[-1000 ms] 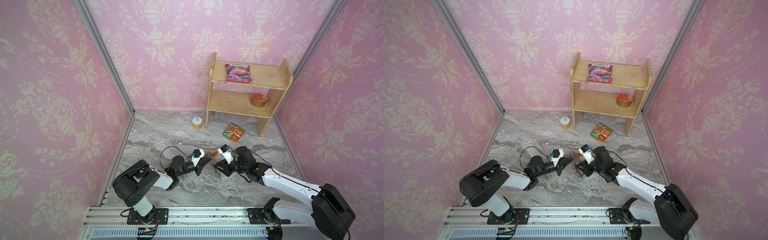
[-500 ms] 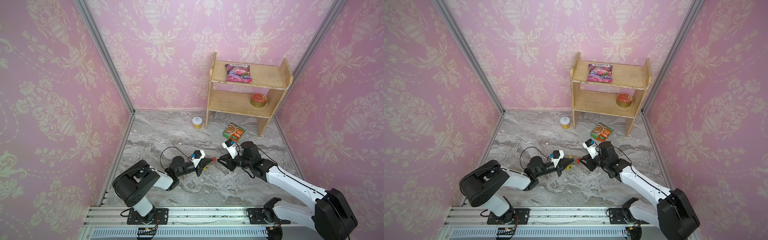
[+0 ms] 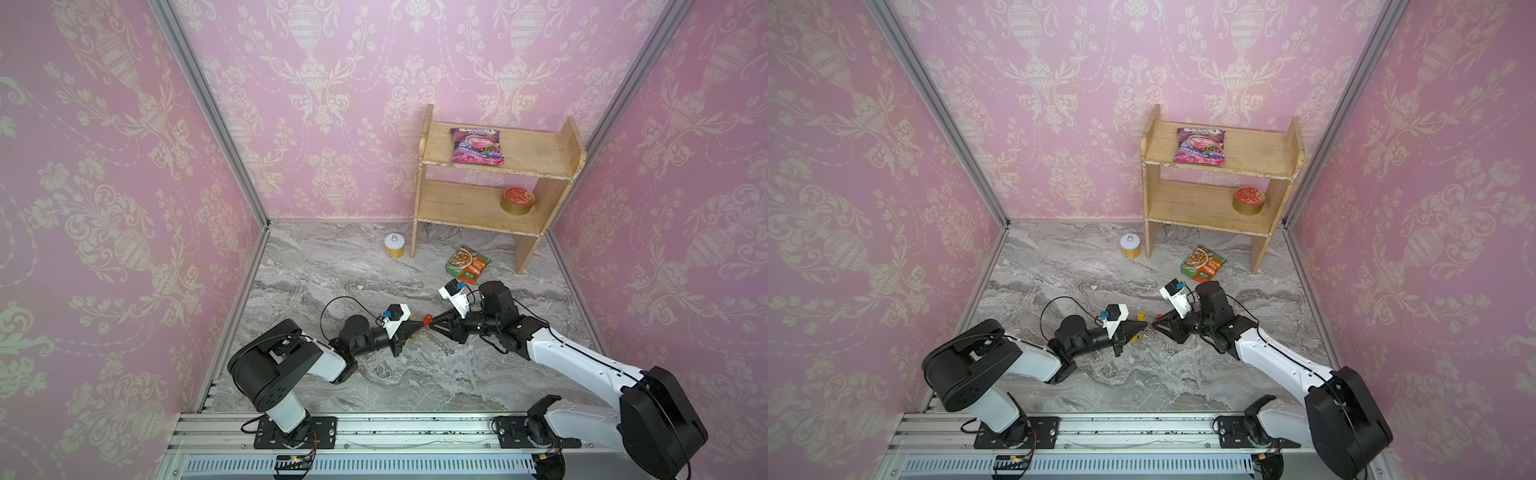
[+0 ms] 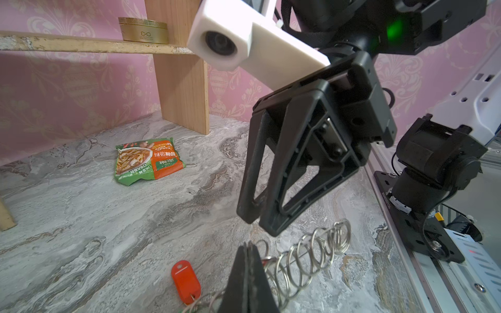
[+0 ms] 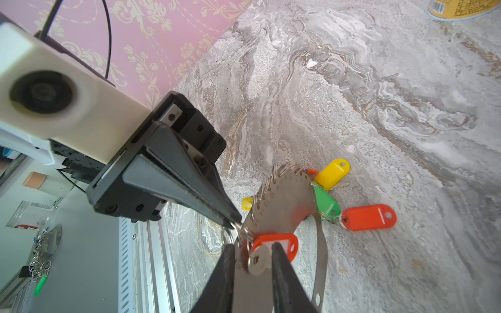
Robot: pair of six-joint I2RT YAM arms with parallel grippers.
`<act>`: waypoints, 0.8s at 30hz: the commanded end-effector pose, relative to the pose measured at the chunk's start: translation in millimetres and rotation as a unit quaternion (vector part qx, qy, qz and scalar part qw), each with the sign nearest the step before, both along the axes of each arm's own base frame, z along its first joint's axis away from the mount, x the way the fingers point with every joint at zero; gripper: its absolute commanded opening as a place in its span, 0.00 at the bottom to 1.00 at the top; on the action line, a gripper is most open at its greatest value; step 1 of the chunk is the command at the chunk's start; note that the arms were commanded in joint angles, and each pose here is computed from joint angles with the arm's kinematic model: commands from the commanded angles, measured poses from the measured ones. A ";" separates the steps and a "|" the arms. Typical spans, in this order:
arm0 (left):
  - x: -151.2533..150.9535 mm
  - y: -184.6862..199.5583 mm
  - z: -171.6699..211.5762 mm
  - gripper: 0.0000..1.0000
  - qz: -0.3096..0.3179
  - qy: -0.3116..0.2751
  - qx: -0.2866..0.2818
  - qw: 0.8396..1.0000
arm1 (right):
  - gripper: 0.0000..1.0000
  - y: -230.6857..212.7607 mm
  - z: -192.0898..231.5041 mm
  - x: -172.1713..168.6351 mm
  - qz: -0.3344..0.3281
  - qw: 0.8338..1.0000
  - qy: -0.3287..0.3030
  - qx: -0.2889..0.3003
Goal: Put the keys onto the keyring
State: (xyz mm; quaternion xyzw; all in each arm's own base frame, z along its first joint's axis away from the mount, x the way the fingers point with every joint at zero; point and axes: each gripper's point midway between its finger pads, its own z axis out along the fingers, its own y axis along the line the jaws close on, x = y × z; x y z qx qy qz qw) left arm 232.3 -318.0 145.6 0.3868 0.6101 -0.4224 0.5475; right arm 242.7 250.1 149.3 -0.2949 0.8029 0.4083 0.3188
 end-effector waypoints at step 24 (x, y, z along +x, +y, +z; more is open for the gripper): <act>-21.9 22.5 -50.7 0.00 0.075 0.081 0.033 0.993 | 0.21 16.2 -53.1 -45.7 0.067 0.993 -0.002 -0.097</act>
